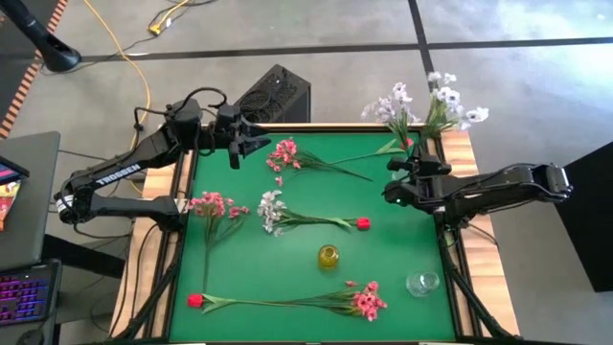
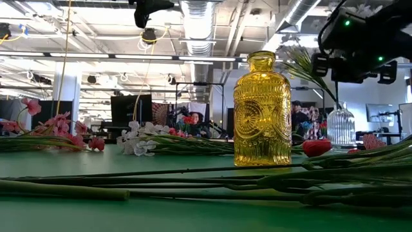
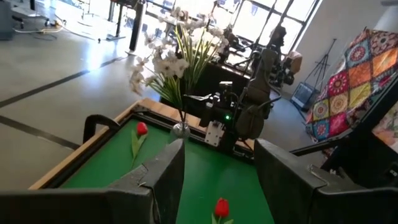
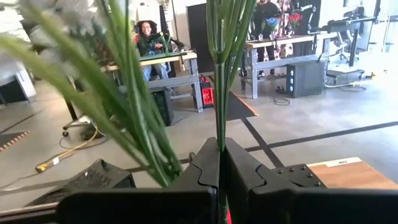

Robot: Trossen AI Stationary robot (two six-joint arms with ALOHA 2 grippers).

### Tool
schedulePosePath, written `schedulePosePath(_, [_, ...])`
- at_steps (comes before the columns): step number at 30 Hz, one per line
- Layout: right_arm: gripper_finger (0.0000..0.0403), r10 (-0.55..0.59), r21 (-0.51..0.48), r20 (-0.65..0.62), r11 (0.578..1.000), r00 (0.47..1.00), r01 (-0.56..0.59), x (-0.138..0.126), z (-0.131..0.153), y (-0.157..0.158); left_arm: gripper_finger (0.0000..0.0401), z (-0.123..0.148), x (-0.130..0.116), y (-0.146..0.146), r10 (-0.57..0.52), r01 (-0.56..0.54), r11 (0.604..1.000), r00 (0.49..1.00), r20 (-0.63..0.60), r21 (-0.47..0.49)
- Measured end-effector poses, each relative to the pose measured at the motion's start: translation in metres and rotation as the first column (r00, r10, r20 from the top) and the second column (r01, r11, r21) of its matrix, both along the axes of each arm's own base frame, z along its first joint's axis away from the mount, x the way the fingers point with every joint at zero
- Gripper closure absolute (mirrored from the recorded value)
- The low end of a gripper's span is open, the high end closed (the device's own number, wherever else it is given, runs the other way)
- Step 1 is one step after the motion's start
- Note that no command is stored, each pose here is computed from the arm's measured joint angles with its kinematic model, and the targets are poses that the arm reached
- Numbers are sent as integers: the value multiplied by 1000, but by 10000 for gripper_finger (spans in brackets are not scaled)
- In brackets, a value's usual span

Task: Sort flowers into vase by color
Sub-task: Put the top left white flowers into the top transparent vase

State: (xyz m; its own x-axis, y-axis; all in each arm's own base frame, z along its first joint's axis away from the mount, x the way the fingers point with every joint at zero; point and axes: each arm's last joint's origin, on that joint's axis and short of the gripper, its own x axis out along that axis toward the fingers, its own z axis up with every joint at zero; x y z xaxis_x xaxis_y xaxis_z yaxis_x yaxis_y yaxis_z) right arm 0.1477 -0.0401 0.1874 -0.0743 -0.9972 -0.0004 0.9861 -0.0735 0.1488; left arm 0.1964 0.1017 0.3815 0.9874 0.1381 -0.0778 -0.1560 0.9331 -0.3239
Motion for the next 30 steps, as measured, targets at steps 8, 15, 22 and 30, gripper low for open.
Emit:
schedulePosePath(8, [368, 14, 33, -64, 999, 998, -12, 8, -12, -1, 221, -1, 0, 0, -1, 1, 1000, 1000, -12, 6])
schedulePosePath(15, [367, 30, 65, -73, 998, 997, -25, 12, -17, -1, 221, -1, 0, 0, -1, 1, 1000, 1000, -14, 12])
schedulePosePath(22, [347, 53, 106, -80, 993, 995, -44, 13, -18, 0, 221, -1, 0, 0, -2, 2, 1000, 1000, -15, 22])
schedulePosePath(30, [299, 92, 113, -203, 991, 975, -70, 14, -17, 4, 221, -1, 0, 0, -2, 2, 1000, 1000, -15, 23])
